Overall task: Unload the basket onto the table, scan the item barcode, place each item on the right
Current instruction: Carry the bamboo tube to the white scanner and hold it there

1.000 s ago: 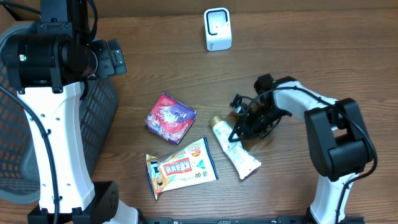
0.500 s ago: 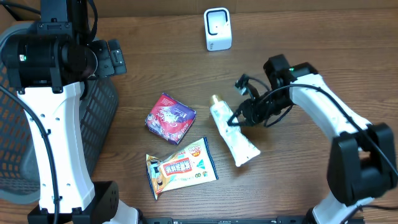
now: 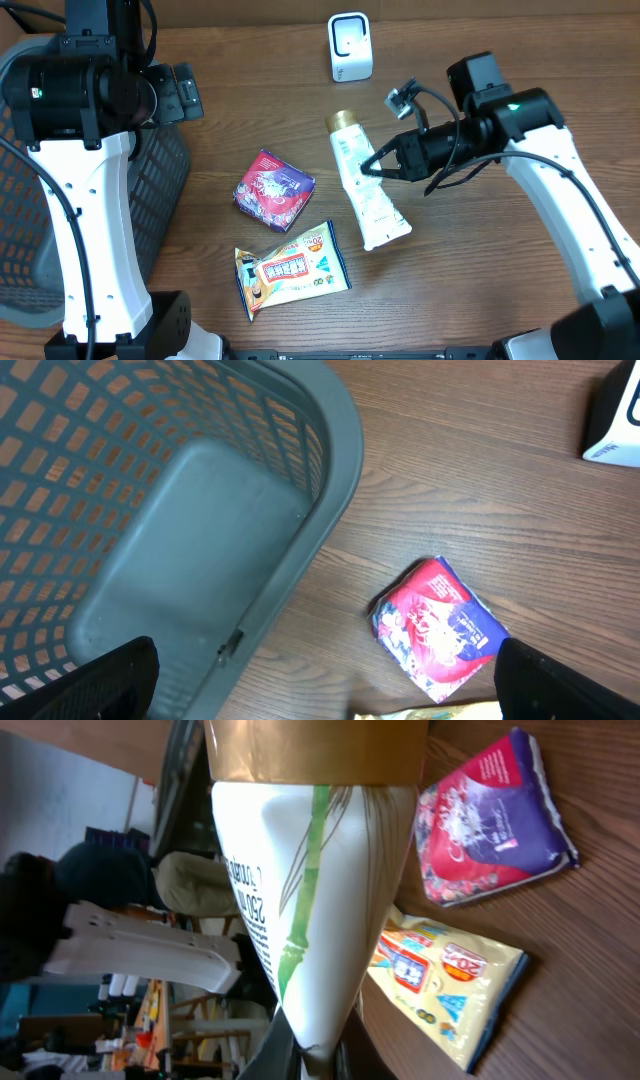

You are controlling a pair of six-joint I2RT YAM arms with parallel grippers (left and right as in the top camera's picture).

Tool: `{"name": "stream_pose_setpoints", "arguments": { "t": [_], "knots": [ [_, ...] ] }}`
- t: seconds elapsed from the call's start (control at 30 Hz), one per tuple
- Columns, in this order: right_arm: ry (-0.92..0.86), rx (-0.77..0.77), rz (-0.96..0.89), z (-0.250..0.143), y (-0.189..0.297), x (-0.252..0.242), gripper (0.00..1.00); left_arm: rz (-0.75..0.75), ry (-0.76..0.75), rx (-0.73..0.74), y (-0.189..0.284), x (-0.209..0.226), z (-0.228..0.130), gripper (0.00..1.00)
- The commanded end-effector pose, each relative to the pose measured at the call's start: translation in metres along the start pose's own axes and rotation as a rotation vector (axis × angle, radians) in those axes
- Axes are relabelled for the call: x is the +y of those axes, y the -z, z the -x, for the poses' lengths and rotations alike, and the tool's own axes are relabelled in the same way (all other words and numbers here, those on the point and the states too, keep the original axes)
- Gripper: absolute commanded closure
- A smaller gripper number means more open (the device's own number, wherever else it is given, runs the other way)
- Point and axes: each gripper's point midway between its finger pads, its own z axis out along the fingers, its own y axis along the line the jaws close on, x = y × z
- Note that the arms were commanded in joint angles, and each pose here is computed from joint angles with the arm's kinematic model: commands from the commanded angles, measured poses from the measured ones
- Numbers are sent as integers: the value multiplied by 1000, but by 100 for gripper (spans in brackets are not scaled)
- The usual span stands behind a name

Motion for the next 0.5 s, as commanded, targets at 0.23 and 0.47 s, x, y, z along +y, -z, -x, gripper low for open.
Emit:
{"name": "stream_pose_setpoints", "arguments": {
  "t": [0.23,0.47],
  "knots": [
    [38,-68,-135,15,17,10,96,-1,-9,14,-5,0,0,0],
    [222,-275,-906,84,68,-90,96,-1,-8,14,-5,0,0,1]
  ]
}}
